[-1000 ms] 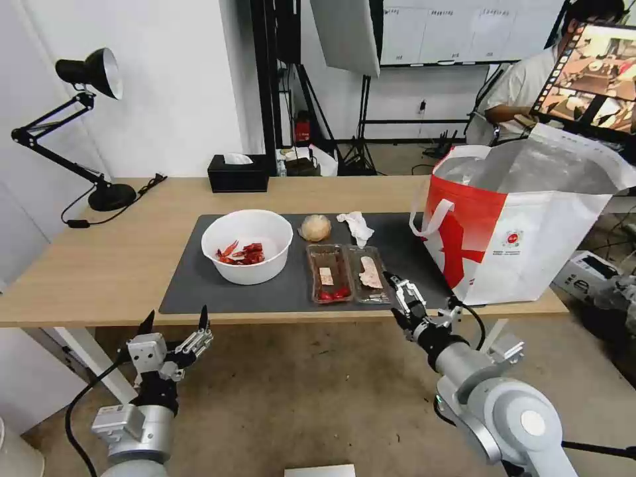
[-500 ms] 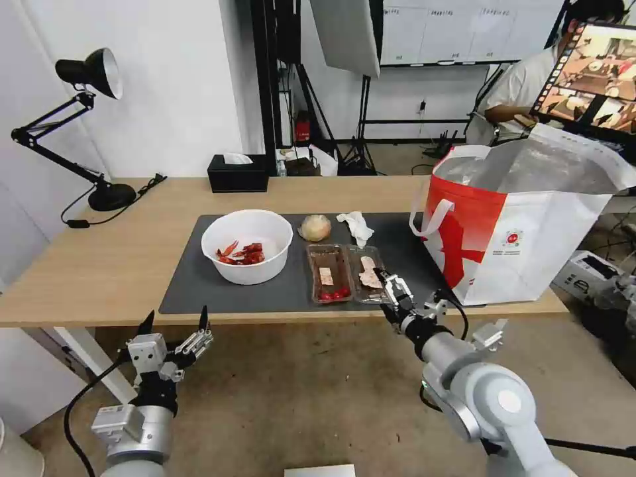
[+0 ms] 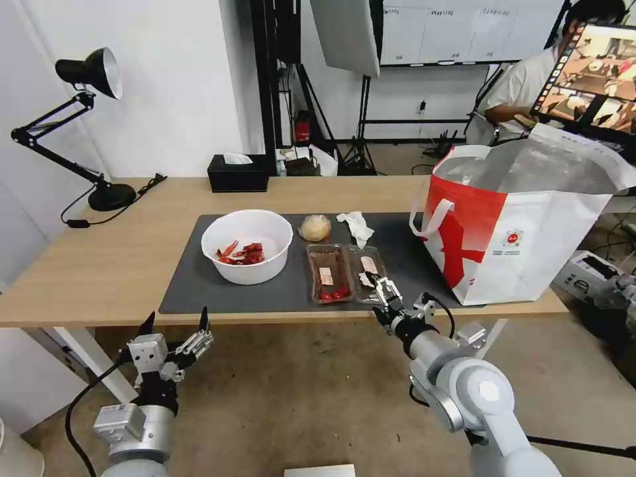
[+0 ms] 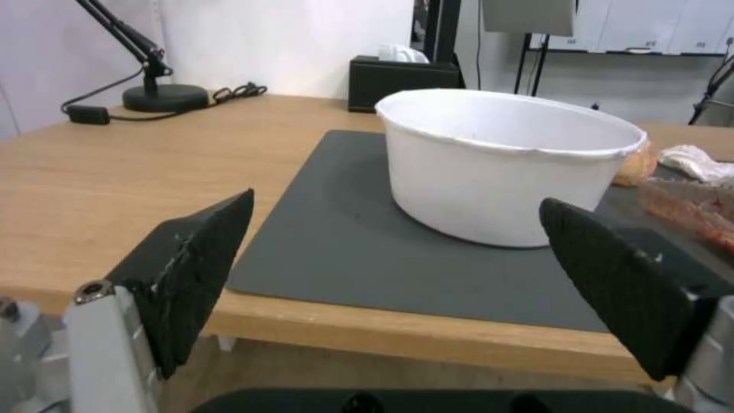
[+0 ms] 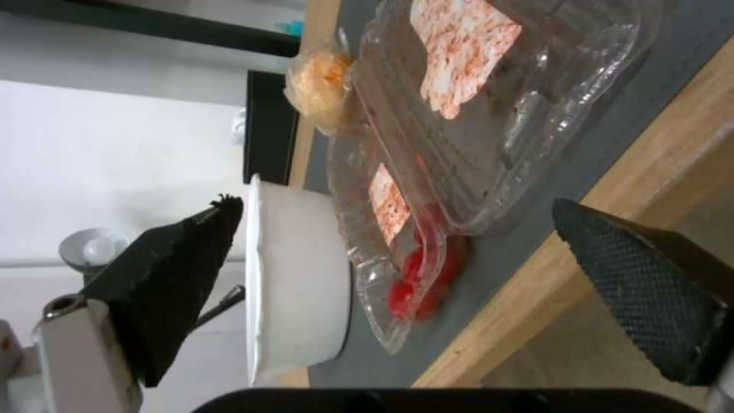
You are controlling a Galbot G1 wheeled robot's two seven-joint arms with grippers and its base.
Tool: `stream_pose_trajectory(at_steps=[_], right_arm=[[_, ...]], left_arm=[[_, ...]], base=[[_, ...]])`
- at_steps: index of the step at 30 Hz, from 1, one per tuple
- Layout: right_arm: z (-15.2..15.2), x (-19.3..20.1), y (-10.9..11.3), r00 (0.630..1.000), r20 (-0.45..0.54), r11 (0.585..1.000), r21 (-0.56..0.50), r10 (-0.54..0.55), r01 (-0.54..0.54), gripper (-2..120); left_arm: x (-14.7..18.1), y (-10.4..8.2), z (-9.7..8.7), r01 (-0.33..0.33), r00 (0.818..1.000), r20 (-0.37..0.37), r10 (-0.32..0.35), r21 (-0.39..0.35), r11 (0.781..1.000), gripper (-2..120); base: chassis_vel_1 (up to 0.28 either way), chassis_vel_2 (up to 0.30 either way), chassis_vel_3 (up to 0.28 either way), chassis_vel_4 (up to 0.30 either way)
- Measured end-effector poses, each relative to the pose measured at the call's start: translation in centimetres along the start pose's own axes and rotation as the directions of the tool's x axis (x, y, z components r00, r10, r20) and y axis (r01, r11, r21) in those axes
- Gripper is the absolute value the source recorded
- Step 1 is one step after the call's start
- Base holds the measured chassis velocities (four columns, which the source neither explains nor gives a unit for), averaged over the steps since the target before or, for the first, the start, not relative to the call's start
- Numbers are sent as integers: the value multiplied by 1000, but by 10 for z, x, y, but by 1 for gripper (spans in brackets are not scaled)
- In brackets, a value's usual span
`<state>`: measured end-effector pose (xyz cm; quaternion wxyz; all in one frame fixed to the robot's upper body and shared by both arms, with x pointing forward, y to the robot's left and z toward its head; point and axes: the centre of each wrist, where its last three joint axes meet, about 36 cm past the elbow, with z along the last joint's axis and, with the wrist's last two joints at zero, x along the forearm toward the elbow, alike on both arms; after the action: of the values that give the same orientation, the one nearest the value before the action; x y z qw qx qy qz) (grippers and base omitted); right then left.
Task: Pick up the trash from the table and place it into the takeout bag.
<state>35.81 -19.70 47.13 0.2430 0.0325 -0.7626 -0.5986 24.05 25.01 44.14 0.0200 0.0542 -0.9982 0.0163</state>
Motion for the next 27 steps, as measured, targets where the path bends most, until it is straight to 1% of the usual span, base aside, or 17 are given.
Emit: stream_pose_trajectory(at_steps=[12, 27], right_arm=[[5, 2, -1, 1000, 16, 1000, -12, -9, 9, 100], [3, -12, -3, 1000, 21, 1000, -23, 8, -7, 100]], left_arm=[[4, -1, -1, -4, 1000, 3, 4, 0, 1000, 100], [4, 0, -2, -5, 1000, 16, 5, -1, 1000, 100]], base=[[0, 0, 0, 0], [0, 0, 0, 0]])
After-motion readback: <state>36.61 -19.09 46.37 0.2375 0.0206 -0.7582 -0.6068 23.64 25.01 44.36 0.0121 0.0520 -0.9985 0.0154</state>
